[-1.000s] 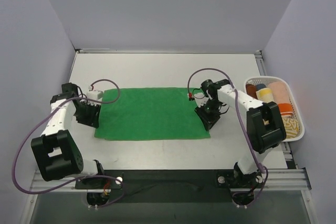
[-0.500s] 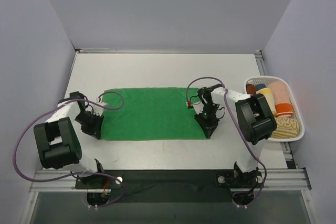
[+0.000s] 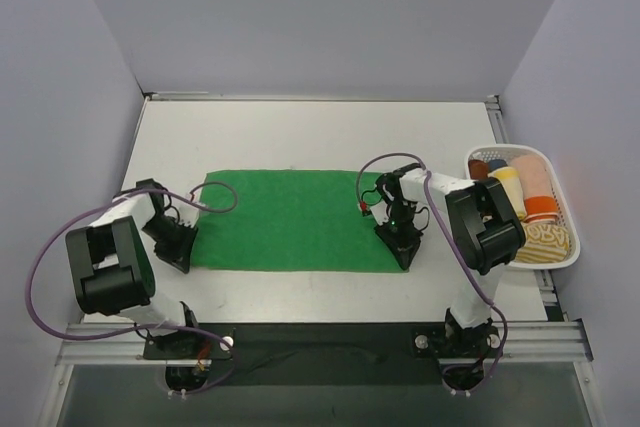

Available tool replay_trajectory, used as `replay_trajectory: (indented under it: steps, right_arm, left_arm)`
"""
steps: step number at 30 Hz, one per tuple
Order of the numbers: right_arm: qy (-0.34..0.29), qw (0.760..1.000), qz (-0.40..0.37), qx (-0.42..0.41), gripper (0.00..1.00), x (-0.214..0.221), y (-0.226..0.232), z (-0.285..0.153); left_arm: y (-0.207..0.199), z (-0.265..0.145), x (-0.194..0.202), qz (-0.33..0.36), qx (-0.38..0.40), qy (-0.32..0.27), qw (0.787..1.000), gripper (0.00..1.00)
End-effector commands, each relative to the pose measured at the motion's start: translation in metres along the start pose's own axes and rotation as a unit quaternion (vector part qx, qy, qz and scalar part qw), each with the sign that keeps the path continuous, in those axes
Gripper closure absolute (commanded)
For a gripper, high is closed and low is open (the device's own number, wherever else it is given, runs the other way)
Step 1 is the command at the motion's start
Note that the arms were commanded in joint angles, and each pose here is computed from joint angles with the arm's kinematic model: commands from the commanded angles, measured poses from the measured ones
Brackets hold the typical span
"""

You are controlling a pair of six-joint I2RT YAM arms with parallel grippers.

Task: Roll the towels
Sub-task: Flatten the towel

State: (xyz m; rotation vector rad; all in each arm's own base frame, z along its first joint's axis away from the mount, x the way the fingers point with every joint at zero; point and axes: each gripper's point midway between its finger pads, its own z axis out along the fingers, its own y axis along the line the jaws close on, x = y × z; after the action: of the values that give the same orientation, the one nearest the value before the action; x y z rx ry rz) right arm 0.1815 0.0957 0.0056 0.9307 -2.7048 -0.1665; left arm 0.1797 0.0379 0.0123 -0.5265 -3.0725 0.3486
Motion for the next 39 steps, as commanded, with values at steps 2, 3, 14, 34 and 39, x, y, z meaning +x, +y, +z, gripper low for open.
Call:
replay_trajectory:
  steps: [2, 3, 14, 34, 39]
  right_arm:
    - [0.03, 1.0, -0.001, 0.003, 0.89, 0.015, 0.002, 0.0]
    - [0.027, 1.0, 0.0, 0.001, 0.89, 0.013, 0.003, -0.002]
    - [0.031, 0.999, -0.004, -0.007, 0.89, 0.007, 0.004, 0.0]
    - [0.095, 0.995, -0.024, -0.01, 0.93, 0.029, 0.001, 0.003]
    - [0.089, 0.995, -0.043, -0.024, 0.89, 0.032, 0.012, -0.002]
  left_arm:
    - [-0.019, -0.014, -0.007, 0.058, 0.041, -0.056, 0.996, 0.77]
    - [-0.023, -0.025, -0.012, 0.074, 0.036, -0.082, 0.993, 0.77]
    - [-0.029, -0.039, -0.047, 0.067, 0.023, -0.12, 0.99, 0.76]
    - [0.019, 0.009, 0.024, 0.049, -0.068, 0.05, 0.995, 0.83]
    - [0.005, 0.0, 0.022, 0.06, -0.038, 0.045, 0.996, 0.79]
